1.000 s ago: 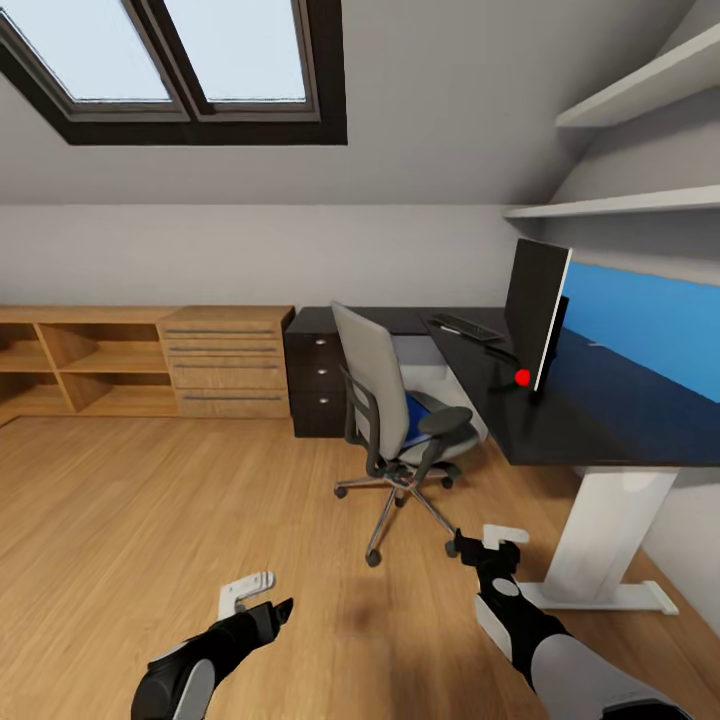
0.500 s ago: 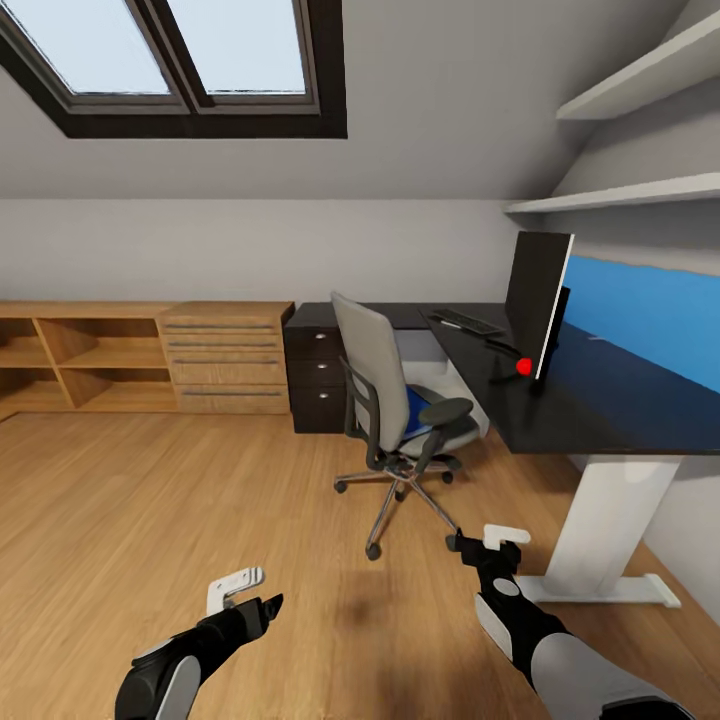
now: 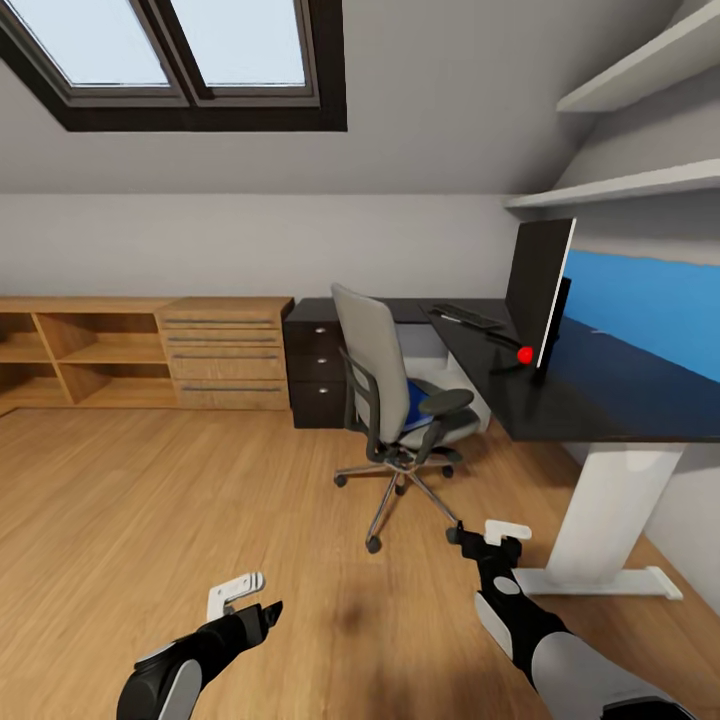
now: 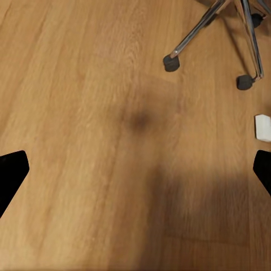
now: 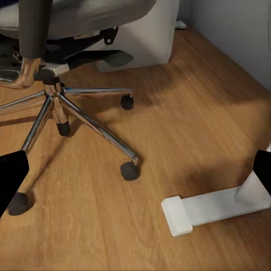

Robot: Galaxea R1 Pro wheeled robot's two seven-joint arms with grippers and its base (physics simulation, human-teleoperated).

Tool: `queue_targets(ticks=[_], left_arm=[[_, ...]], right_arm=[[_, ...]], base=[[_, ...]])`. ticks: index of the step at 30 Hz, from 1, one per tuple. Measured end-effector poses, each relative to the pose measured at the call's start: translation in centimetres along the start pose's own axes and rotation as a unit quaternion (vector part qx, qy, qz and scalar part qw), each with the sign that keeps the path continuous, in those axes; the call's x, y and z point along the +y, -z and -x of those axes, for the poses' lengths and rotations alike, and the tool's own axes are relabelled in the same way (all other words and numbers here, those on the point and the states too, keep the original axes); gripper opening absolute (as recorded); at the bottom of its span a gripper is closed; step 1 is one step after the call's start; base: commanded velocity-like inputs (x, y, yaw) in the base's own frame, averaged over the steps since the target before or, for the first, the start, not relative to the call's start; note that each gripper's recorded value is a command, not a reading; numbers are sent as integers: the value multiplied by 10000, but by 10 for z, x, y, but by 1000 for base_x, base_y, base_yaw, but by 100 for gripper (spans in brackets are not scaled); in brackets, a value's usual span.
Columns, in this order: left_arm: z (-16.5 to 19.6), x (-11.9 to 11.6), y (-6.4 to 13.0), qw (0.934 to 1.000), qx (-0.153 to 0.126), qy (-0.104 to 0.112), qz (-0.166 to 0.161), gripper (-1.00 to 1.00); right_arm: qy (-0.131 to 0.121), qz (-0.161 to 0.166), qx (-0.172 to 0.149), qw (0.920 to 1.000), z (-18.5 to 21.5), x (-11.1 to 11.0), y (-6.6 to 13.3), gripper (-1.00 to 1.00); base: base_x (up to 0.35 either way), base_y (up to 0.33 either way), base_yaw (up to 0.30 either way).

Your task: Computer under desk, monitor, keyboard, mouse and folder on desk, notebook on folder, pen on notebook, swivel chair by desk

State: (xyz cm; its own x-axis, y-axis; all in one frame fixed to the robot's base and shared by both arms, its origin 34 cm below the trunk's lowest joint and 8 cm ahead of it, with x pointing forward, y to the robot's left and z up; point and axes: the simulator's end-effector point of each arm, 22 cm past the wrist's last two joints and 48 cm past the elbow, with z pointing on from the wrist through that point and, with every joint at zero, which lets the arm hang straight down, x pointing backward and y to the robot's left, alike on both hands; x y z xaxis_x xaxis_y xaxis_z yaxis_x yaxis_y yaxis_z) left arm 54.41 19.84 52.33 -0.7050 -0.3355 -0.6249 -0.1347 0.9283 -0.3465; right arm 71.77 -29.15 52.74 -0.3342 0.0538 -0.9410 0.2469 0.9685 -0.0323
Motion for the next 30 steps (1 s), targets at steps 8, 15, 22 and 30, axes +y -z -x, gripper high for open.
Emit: queue_targets(ticks=[8,15,22,30], left_arm=[[-13,6,-9,10000,-9,-3,-15,100],[-17,6,-12,10000,-27,-15,-50,100],[-16,7,-11,10000,-28,-22,-43,100],[-17,7,-11,10000,-26,-23,-41,100]], right_arm=[[2,-120,-144,9998,31,-15,-25,100],[-66,-133,76,9999,27,-27,-36,100],[-75,-124,119,9998,22,-28,-35,100],[-79,-109,111,9998,22,-26,-35,100]], base=[[0,0,0],[0,0,0],[130,0,0],[307,0,0]])
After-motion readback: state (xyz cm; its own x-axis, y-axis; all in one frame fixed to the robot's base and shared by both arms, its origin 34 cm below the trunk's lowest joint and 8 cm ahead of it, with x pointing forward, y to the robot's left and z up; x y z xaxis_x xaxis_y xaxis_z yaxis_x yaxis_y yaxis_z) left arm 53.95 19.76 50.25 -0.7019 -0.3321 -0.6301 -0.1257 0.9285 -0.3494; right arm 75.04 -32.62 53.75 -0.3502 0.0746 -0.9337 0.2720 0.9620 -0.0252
